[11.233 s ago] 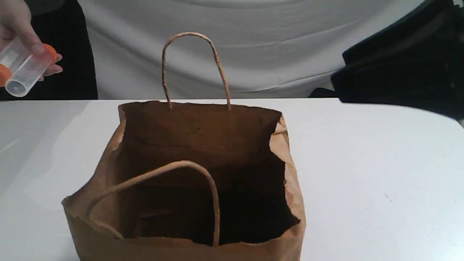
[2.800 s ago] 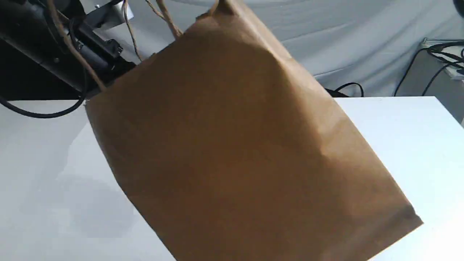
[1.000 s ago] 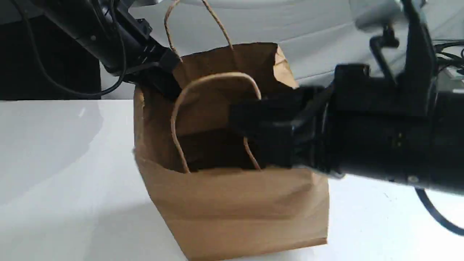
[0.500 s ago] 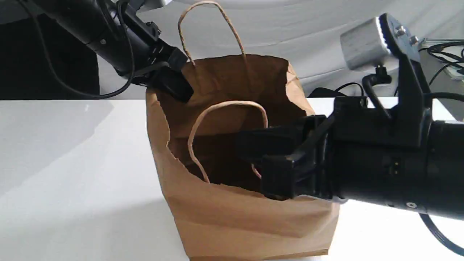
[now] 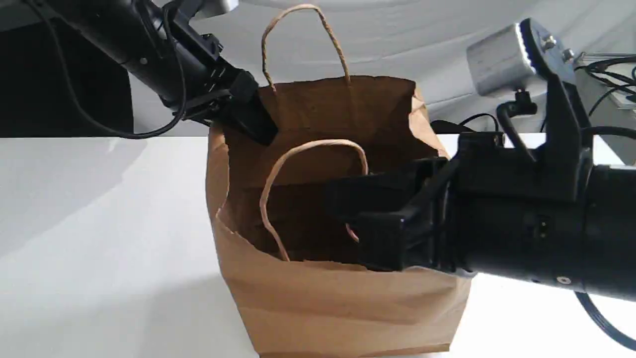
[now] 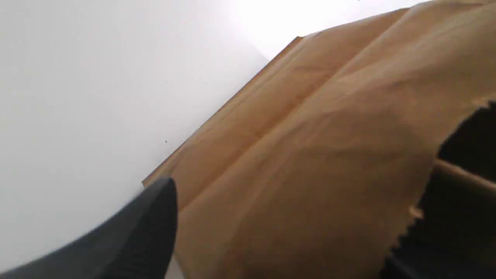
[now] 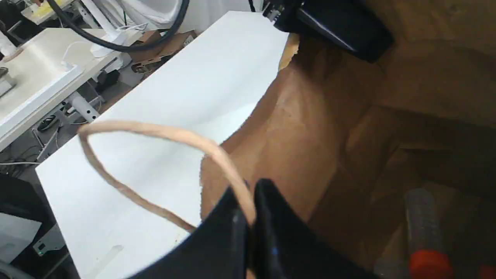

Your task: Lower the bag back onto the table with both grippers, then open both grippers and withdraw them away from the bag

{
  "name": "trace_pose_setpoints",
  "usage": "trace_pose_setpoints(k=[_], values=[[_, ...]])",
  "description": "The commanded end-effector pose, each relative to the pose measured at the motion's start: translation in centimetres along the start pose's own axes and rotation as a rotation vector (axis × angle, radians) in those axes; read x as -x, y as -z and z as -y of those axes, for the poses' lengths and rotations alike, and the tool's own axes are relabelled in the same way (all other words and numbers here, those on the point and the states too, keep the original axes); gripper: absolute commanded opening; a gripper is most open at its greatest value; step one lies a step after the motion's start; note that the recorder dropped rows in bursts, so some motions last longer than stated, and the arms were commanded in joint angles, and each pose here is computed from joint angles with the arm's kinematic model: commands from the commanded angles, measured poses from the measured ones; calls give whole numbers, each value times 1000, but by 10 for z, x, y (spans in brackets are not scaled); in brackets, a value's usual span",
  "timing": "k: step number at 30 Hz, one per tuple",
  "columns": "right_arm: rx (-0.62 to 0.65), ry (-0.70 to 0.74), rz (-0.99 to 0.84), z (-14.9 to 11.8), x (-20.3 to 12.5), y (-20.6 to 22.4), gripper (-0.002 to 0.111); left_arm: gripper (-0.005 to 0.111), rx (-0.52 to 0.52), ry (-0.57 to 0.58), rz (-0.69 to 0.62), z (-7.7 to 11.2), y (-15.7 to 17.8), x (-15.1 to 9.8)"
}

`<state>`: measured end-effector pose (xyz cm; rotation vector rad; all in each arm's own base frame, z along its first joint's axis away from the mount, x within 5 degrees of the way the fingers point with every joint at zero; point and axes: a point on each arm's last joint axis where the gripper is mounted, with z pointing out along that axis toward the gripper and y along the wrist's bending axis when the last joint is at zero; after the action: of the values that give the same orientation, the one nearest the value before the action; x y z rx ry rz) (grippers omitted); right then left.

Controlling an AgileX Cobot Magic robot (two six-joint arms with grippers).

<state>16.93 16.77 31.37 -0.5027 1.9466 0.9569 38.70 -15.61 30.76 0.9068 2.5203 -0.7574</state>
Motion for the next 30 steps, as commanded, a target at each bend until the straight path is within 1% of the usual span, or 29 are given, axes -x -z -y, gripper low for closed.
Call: trace_pose_setpoints(k=[1, 6, 10, 12, 16, 20, 22, 27, 30], values=[[-10, 7, -4, 1, -3, 1, 0, 55, -7, -34, 5, 4, 1, 1], [-17, 3, 2, 1, -2, 1, 0, 55, 5, -53, 33, 12, 16, 2], [-21, 0, 5, 2, -2, 1, 0, 55, 67, -92, 67, 19, 35, 3], [-27, -6, 8, 2, -2, 1, 0, 55, 100, -106, 52, 20, 41, 1], [-31, -6, 10, 3, -1, 1, 0, 55, 133, -128, 47, 24, 51, -2], [-31, -6, 10, 3, -1, 1, 0, 55, 148, -153, 79, 35, 66, -2], [-29, -6, 9, 3, -2, 1, 0, 55, 172, -171, 93, 40, 76, -4], [-30, -6, 10, 3, -1, 1, 0, 55, 220, -206, 181, 55, 103, -4], [-30, -6, 10, 3, -1, 1, 0, 55, 225, -214, 195, 60, 109, -5]])
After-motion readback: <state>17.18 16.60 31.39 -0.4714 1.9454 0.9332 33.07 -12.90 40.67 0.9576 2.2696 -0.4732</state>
